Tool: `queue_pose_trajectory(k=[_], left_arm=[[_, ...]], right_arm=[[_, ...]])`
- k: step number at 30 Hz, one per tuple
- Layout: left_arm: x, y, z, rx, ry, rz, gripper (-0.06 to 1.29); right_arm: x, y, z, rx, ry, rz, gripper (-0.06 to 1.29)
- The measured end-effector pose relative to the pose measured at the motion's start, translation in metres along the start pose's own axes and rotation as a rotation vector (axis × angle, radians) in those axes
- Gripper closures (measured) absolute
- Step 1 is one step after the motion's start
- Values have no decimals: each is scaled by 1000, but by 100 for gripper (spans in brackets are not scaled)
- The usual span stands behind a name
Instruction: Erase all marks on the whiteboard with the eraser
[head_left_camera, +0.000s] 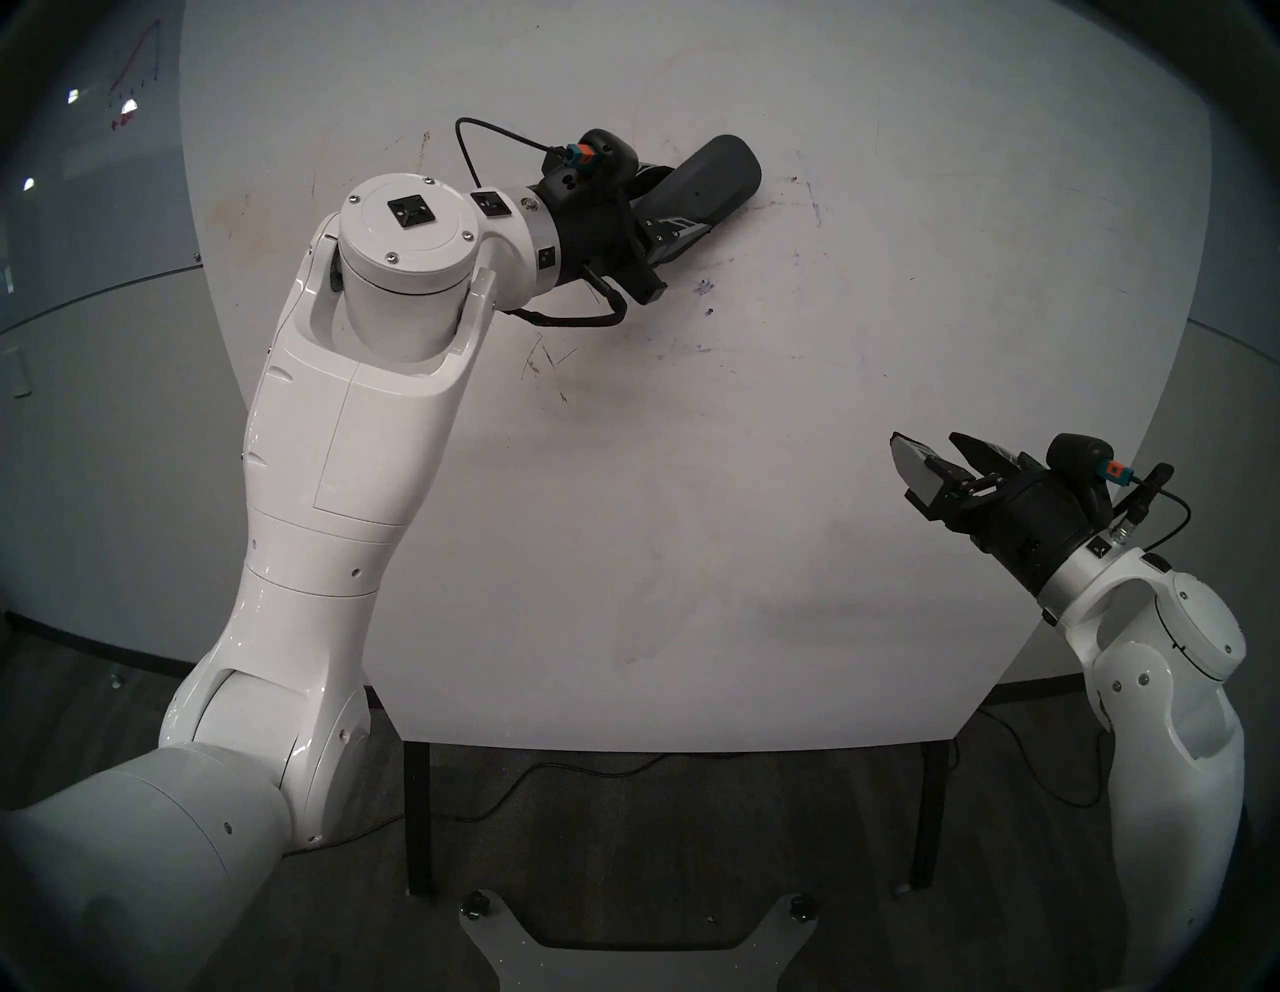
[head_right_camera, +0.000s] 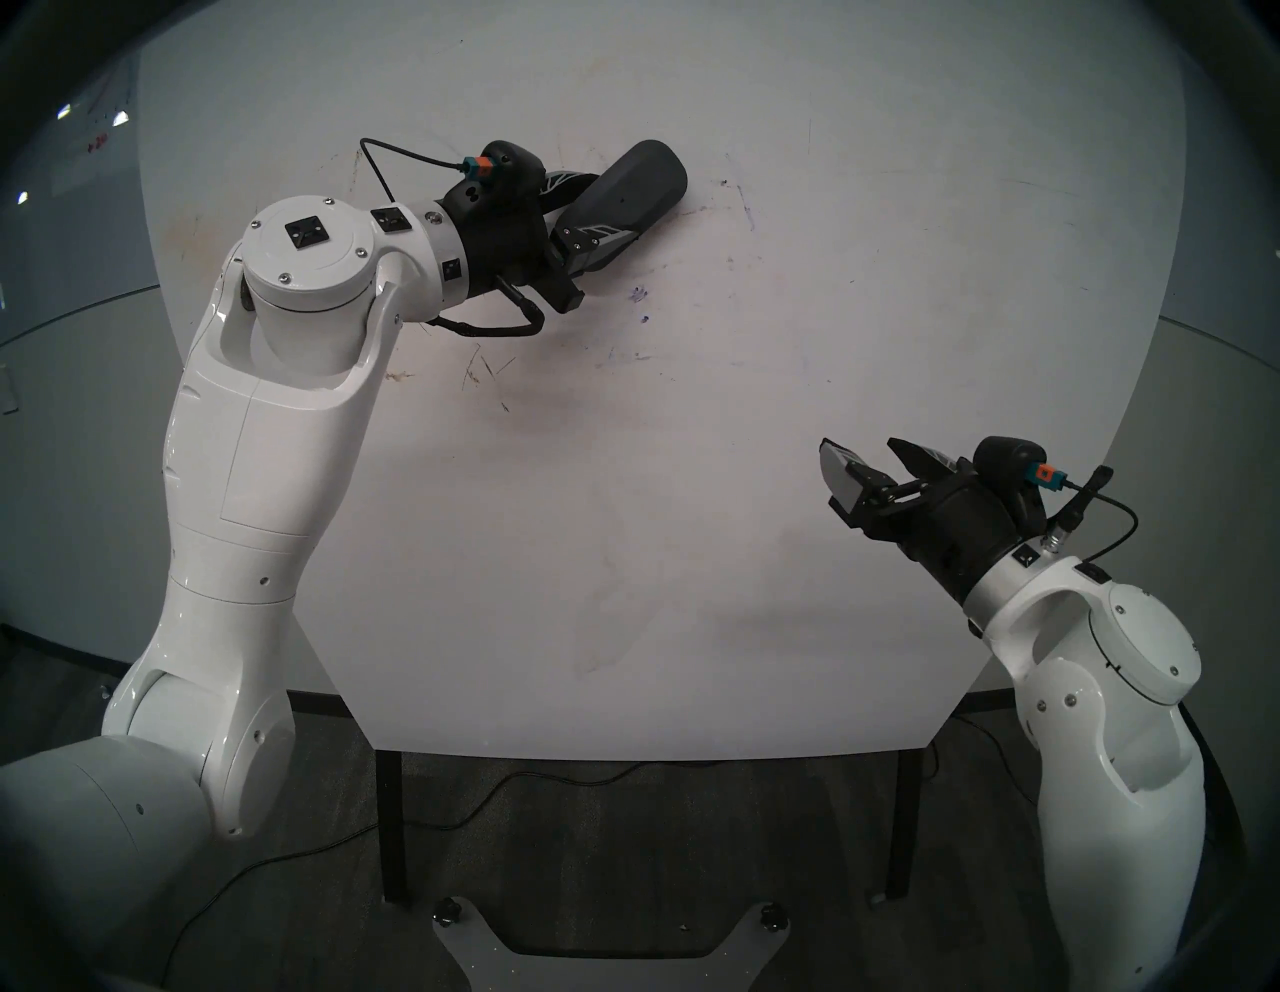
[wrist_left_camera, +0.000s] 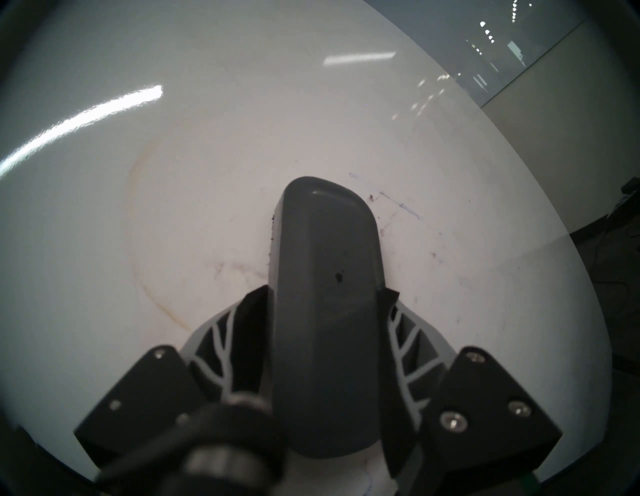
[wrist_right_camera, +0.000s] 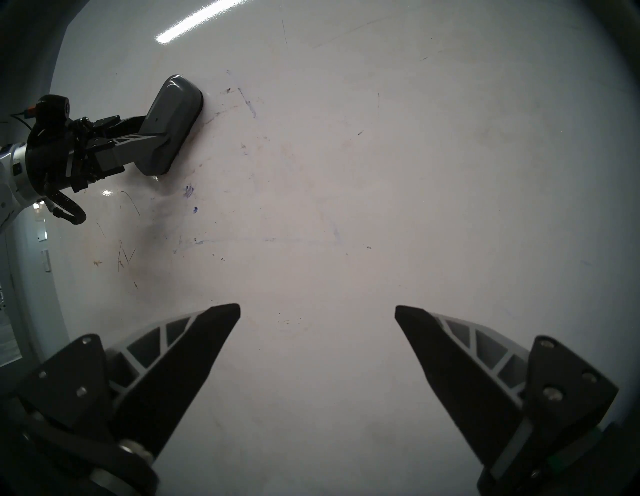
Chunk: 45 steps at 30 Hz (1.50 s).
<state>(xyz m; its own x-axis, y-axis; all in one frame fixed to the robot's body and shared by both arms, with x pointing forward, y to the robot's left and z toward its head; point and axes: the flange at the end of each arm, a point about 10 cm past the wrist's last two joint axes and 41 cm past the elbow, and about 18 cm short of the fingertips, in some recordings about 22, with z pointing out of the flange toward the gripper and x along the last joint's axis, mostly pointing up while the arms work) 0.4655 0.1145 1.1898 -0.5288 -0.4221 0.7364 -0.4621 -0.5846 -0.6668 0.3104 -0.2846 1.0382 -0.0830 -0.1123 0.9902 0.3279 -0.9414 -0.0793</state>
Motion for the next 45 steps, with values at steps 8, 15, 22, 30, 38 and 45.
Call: queue_pose_trajectory(k=[8, 15, 22, 30, 38, 45], left_arm=[[-27, 21, -3, -73, -49, -40, 69], [-55, 46, -4, -140, -100, -86, 69], [-81, 69, -7, -176, -148, -139, 69], [-94, 81, -11, -177, -174, -170, 72], [-99, 84, -10, -168, -181, -180, 72], [-98, 79, -6, -167, -182, -180, 72]], right_arm=[[0, 0, 0, 0, 0, 0, 0], [0, 0, 0, 1, 0, 0, 0], [0, 0, 0, 1, 1, 0, 0], [0, 0, 0, 1, 1, 0, 0], [0, 0, 0, 0, 1, 0, 0], [0, 0, 0, 0, 1, -1, 0]])
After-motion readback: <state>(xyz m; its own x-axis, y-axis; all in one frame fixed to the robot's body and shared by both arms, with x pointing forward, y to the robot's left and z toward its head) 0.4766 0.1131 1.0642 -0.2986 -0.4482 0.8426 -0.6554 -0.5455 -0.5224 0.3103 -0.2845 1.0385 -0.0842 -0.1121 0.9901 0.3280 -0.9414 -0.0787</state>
